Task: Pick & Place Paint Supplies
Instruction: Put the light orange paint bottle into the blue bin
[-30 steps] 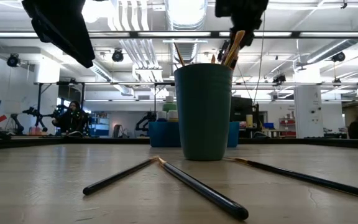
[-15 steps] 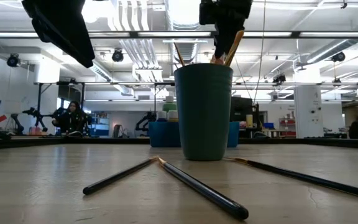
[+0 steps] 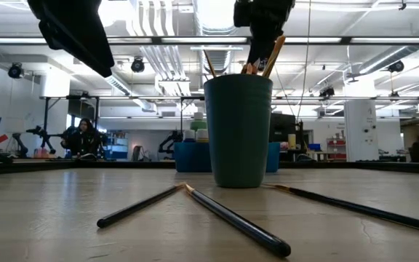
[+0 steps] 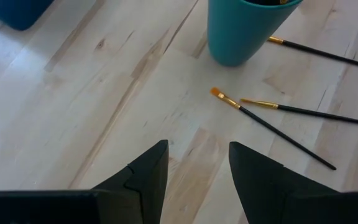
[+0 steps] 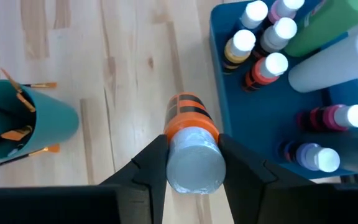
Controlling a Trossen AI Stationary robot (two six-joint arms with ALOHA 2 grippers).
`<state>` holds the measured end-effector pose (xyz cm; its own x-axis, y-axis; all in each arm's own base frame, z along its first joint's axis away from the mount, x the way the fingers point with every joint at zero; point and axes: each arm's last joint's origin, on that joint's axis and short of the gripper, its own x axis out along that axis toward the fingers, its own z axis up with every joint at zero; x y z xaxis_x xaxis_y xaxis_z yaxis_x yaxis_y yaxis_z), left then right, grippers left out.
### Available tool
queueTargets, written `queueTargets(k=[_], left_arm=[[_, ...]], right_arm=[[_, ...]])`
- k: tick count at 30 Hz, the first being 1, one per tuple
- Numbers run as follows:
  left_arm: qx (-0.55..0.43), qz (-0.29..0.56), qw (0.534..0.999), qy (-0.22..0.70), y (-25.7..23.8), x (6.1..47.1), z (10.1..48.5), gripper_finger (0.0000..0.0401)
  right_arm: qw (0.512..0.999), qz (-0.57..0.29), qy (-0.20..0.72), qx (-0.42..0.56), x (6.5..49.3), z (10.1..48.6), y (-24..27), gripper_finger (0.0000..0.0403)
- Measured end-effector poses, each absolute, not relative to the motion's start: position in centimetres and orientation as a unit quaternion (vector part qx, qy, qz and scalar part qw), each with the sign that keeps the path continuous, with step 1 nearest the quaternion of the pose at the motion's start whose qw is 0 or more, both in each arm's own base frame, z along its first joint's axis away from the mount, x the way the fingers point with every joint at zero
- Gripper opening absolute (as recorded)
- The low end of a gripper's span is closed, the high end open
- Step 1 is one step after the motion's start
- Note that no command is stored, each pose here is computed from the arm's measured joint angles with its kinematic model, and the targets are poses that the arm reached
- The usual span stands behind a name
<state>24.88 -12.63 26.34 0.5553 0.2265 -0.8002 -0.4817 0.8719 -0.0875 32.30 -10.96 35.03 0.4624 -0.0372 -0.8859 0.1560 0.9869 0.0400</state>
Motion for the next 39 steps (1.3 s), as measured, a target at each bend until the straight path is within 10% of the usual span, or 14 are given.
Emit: queueTargets(k=[39], left_arm=[[-0.147, 0.203, 0.871, 0.422, -12.5, 25.0, 26.4, 0.0175]], right_arm=[[0.858, -0.084, 0.501, 0.071, 33.0, 33.8, -14.4, 0.0113]])
